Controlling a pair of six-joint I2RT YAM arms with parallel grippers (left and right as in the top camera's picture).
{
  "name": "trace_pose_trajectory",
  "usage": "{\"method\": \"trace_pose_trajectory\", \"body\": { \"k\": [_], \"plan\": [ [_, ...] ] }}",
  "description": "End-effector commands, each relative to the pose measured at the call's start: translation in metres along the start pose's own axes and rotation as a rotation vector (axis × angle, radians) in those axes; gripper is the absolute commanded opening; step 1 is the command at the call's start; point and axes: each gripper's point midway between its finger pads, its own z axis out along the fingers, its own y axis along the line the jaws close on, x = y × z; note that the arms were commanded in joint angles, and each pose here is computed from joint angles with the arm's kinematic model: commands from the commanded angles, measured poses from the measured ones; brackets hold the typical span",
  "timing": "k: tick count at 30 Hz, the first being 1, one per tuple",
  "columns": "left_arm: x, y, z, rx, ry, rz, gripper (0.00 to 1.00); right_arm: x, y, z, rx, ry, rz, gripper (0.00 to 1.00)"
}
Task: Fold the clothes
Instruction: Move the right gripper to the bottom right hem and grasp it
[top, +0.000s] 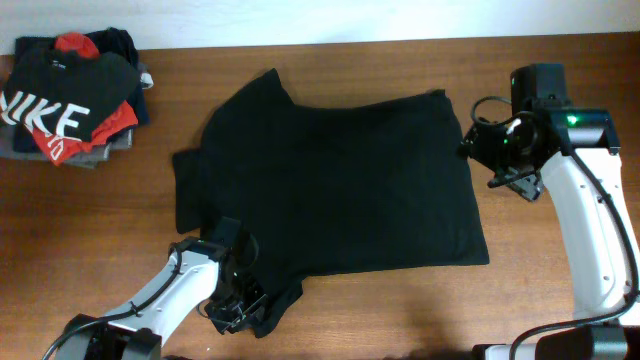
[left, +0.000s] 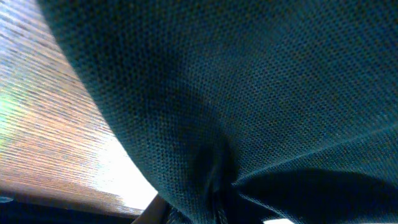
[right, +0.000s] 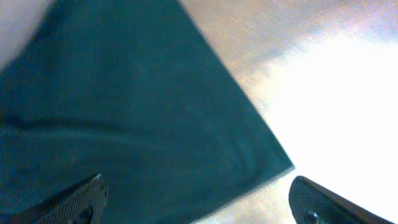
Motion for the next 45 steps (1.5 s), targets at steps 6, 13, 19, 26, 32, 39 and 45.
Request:
{"method": "trace_pose_trajectory", "body": {
  "k": [6, 13, 19, 26, 32, 39, 45],
  "plan": [
    [0.0, 0.011, 0.006, -0.052, -0.003, 0.002, 0.17, 0.036, -0.044, 0.038, 0.201, 0.097, 0.172, 0.98],
    [-0.002, 0.011, 0.006, -0.052, -0.012, 0.004, 0.12, 0.095, -0.067, 0.085, 0.282, 0.245, 0.406, 0.98],
    [-0.003, 0.011, 0.006, -0.057, -0.018, 0.004, 0.12, 0.098, -0.066, 0.097, 0.27, 0.236, 0.465, 1.0],
    [-0.005, 0.013, 0.005, -0.065, -0.028, 0.008, 0.11, 0.1, -0.075, 0.112, 0.262, 0.226, 0.495, 0.99],
    [-0.006, 0.013, 0.005, -0.069, -0.032, 0.019, 0.1, 0.088, -0.102, 0.132, 0.188, 0.239, 0.523, 0.99],
    [-0.007, 0.008, 0.006, -0.046, -0.034, 0.024, 0.08, 0.104, -0.119, 0.141, 0.187, 0.295, 0.537, 0.99],
    [-0.007, 0.007, 0.006, -0.042, -0.033, 0.025, 0.07, 0.12, -0.111, 0.15, 0.172, 0.318, 0.497, 0.95]
  ]
}}
